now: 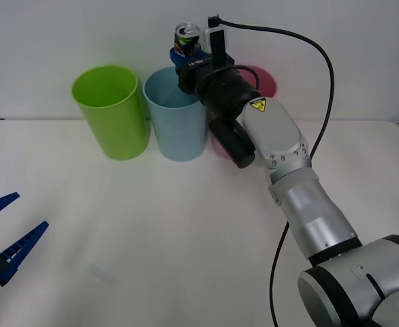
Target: Grasp the object on the table and drop it into the matching bin: aluminum can to the light blue bin, PET bottle to the pink bin.
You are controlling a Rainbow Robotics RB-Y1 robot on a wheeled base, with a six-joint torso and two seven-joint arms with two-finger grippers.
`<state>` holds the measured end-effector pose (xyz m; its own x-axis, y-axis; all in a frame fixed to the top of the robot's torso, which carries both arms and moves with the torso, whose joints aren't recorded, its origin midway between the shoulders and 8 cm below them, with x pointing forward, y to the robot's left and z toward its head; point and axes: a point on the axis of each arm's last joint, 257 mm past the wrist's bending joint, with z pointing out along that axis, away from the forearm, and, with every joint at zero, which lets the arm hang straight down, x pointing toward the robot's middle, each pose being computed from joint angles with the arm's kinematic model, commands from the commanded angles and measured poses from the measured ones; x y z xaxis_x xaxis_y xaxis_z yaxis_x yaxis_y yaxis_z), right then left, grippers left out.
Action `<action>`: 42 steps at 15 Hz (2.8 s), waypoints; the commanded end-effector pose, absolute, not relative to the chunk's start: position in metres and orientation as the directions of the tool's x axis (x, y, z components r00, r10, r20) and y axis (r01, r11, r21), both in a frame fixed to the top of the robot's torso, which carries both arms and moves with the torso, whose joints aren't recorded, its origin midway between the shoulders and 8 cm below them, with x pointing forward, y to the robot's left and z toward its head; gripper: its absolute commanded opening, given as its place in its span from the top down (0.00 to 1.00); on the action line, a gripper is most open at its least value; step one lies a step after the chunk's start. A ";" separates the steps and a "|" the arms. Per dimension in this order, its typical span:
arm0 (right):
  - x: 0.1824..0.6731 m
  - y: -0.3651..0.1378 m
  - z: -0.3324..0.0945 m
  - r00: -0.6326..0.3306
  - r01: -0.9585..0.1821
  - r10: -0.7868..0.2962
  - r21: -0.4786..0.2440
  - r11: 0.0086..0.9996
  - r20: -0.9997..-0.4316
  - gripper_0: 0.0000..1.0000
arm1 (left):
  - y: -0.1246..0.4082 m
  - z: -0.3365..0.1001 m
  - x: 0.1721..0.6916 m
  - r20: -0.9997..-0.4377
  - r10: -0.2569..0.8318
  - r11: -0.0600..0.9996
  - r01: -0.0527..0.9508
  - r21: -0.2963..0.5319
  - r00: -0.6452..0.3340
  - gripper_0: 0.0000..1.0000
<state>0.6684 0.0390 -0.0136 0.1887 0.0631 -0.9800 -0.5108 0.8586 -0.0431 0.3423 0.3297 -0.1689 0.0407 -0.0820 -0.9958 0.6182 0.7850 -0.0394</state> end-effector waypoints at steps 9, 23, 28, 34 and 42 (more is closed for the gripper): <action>0.667 0.062 -0.023 0.145 -0.601 0.039 -0.057 0.797 -0.989 1.00 | 0.330 -0.169 0.342 -0.996 -0.082 0.785 0.618 -0.039 0.041 0.00; 0.661 0.056 -0.026 0.166 -0.601 0.030 -0.077 0.796 -0.986 0.00 | 0.330 -0.169 0.342 -0.996 -0.082 0.785 0.618 -0.039 0.041 0.00; 0.622 0.063 -0.037 0.210 -0.629 0.031 -0.111 0.769 -0.977 0.00 | 0.330 -0.169 0.342 -0.996 -0.082 0.785 0.618 -0.039 0.041 0.00; 0.545 0.086 -0.053 0.227 -0.699 0.094 -0.094 0.709 -0.969 0.00 | 0.330 -0.169 0.342 -0.996 -0.082 0.785 0.618 -0.039 0.041 0.00; 0.467 0.050 -0.069 0.224 -0.752 0.131 -0.086 0.653 -0.966 0.00 | 0.330 -0.169 0.342 -0.996 -0.082 0.785 0.618 -0.039 0.041 0.00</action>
<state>0.4722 0.0558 -0.0661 0.2276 0.1349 -0.9644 -0.7446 0.6624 -0.0830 0.3423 0.3297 -0.1689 0.0406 -0.0821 -0.9958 0.6182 0.7850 -0.0395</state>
